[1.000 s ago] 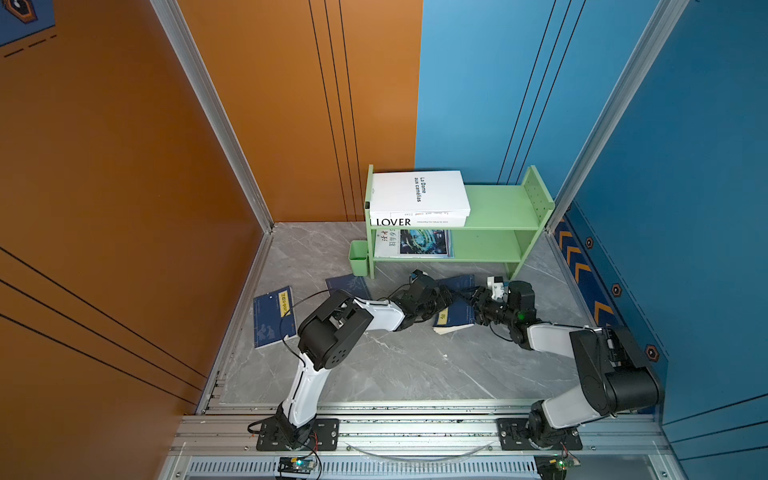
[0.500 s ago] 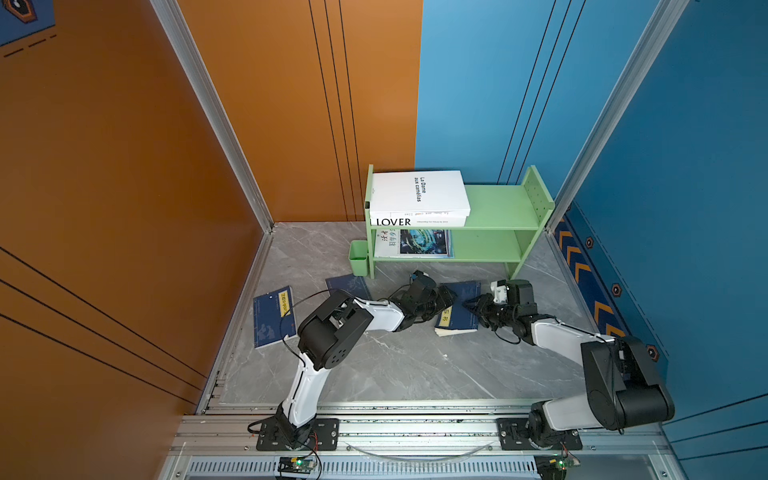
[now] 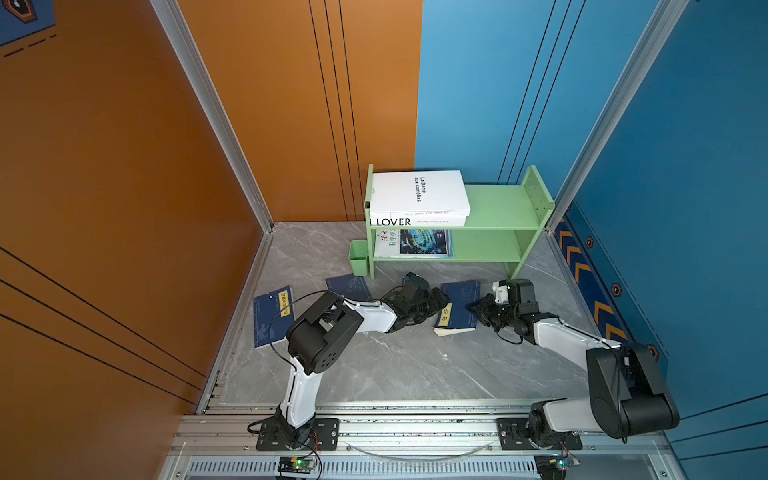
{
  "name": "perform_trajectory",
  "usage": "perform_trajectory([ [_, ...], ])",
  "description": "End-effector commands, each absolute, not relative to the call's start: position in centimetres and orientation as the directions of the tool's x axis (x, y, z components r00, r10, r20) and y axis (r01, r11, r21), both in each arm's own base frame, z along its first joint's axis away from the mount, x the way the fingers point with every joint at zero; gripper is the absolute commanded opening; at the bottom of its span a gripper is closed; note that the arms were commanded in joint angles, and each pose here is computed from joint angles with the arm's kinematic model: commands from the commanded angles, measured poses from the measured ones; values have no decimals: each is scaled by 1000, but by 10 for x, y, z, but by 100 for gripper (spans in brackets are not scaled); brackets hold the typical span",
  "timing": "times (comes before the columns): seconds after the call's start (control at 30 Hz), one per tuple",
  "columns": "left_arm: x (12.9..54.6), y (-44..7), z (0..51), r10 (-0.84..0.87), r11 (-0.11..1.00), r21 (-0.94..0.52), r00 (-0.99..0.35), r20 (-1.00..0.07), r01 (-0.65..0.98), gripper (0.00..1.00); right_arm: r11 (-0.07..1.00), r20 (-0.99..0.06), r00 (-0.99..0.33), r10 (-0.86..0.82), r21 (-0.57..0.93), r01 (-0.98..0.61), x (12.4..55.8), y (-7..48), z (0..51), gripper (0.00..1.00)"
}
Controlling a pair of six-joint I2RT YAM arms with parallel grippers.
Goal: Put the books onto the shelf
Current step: 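Grasp the blue paperback's edges with both grippers, then lift the blue paperback with both grippers and tilt it upright toward the shelf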
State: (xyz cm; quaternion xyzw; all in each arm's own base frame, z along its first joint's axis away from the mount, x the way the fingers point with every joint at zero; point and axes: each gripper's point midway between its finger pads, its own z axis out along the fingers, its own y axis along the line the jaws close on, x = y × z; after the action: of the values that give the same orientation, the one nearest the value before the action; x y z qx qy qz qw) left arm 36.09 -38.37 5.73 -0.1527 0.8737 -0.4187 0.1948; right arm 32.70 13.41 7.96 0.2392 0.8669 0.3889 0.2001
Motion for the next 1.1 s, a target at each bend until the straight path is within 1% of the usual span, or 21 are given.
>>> perform_trajectory([
  [0.0, 361, -375, 72, -417, 616, -784, -876, -241, -77, 79, 606, -196, -800, 567, 757, 243, 329, 133, 91, 7],
  [0.17, 360, -372, 92, -412, 611, -791, -870, -271, -43, 79, 601, -203, -796, 571, 763, 237, 327, 134, 102, 8],
  [0.27, 361, -370, 106, -409, 607, -795, -866, -288, -22, 79, 590, -220, -791, 571, 780, 210, 323, 138, 124, 8],
  [0.37, 360, -367, 126, -413, 581, -814, -862, -295, 0, 79, 576, -255, -760, 597, 796, 185, 318, 135, 157, 8],
  [0.47, 356, -360, 148, -420, 560, -828, -852, -312, 28, 80, 580, -326, -680, 657, 795, 179, 312, 121, 195, 12],
  [0.5, 355, -356, 158, -426, 549, -835, -846, -321, 40, 80, 574, -348, -638, 687, 798, 182, 310, 113, 207, 11],
  [0.53, 350, -349, 157, -429, 552, -833, -845, -320, 36, 80, 559, -362, -592, 720, 809, 184, 309, 106, 218, 10],
  [0.57, 348, -344, 162, -435, 548, -836, -841, -322, 37, 80, 539, -369, -546, 752, 821, 188, 308, 99, 226, 9],
  [0.63, 343, -332, 170, -447, 545, -838, -834, -323, 33, 80, 473, -359, -455, 815, 866, 165, 308, 90, 243, 4],
  [0.73, 335, -316, 178, -462, 528, -849, -832, -307, 20, 82, 391, -330, -354, 875, 913, 117, 313, 84, 260, 4],
  [0.83, 324, -322, 195, -442, 449, -892, -855, -271, 51, 85, 357, -319, -270, 909, 928, 108, 319, 80, 265, 4],
  [0.9, 317, -333, 207, -425, 379, -922, -871, -246, 76, 85, 336, -308, -234, 922, 938, 90, 322, 83, 268, 4],
  [0.93, 315, -338, 210, -421, 348, -934, -878, -229, 77, 88, 329, -306, -218, 927, 941, 79, 325, 84, 271, 4],
  [0.97, 314, -342, 213, -420, 325, -943, -881, -217, 78, 90, 328, -306, -210, 928, 942, 73, 326, 86, 273, 4],
  [1.07, 317, -355, 220, -440, 237, -970, -883, -164, 62, 93, 329, -311, -200, 929, 942, 63, 332, 93, 273, 4],
])
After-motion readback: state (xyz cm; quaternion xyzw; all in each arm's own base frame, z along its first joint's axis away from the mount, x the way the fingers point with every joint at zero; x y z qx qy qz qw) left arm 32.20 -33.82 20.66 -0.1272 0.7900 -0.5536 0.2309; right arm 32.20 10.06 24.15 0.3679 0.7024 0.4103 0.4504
